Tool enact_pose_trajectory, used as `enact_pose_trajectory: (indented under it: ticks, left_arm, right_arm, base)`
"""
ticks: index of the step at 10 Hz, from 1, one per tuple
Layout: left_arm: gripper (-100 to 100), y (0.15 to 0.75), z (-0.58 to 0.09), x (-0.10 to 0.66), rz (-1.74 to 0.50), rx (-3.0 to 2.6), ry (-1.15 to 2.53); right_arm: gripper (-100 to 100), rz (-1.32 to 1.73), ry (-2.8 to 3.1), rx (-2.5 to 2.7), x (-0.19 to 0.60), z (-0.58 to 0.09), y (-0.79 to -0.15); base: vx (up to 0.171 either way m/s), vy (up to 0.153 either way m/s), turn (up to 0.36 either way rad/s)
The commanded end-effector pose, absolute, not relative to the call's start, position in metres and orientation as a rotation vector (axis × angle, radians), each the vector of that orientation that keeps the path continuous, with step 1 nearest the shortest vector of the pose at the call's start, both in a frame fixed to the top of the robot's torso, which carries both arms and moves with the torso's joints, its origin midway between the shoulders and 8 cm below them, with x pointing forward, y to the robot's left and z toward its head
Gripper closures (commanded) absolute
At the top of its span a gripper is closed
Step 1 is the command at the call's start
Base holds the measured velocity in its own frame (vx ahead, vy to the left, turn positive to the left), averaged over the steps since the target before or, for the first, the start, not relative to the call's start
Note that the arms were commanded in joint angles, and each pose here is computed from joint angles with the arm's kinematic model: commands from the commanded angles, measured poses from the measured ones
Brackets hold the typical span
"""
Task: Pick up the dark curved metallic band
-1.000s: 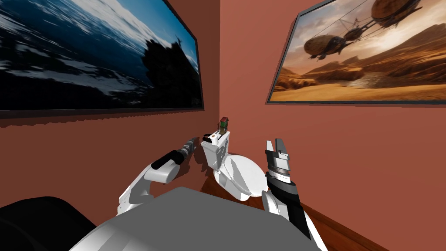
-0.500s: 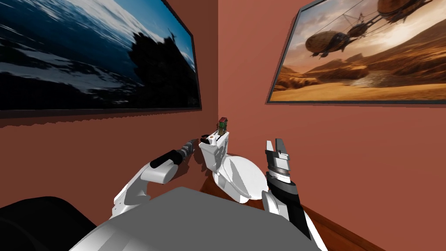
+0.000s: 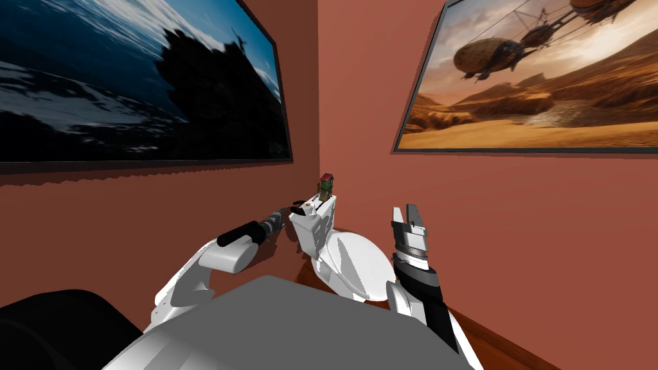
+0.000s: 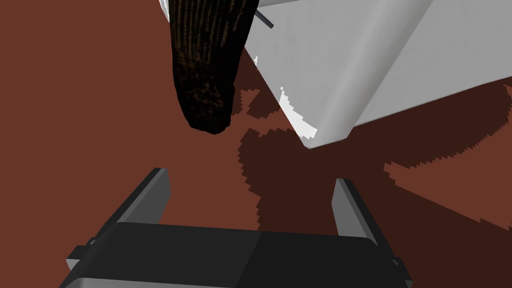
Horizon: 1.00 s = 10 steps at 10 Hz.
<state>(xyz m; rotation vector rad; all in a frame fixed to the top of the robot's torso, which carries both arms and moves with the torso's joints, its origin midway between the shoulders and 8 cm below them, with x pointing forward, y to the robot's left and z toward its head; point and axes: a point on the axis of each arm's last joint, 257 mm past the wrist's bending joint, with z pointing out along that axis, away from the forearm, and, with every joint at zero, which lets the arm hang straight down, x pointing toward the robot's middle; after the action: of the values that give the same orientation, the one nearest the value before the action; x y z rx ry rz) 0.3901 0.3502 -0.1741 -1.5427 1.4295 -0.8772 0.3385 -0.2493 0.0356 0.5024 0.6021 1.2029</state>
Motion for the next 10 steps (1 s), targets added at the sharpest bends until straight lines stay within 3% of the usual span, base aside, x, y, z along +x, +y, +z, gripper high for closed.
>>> enact_pose_trajectory:
  ticks: [1,10]
  left_arm:
    - [-100,0.35,-0.177,0.384,-0.858,-1.565,1.45]
    - [-100,0.347,-0.178,0.374,-0.836,-1.587,1.482]
  right_arm:
    - [0,1.203,0.602,0.502,0.339,0.036,-0.249]
    - [0,1.203,0.602,0.502,0.339,0.036,-0.249]
  base:
    - [0.002,0.006,-0.019]
    - [0.003,0.004,-0.012]
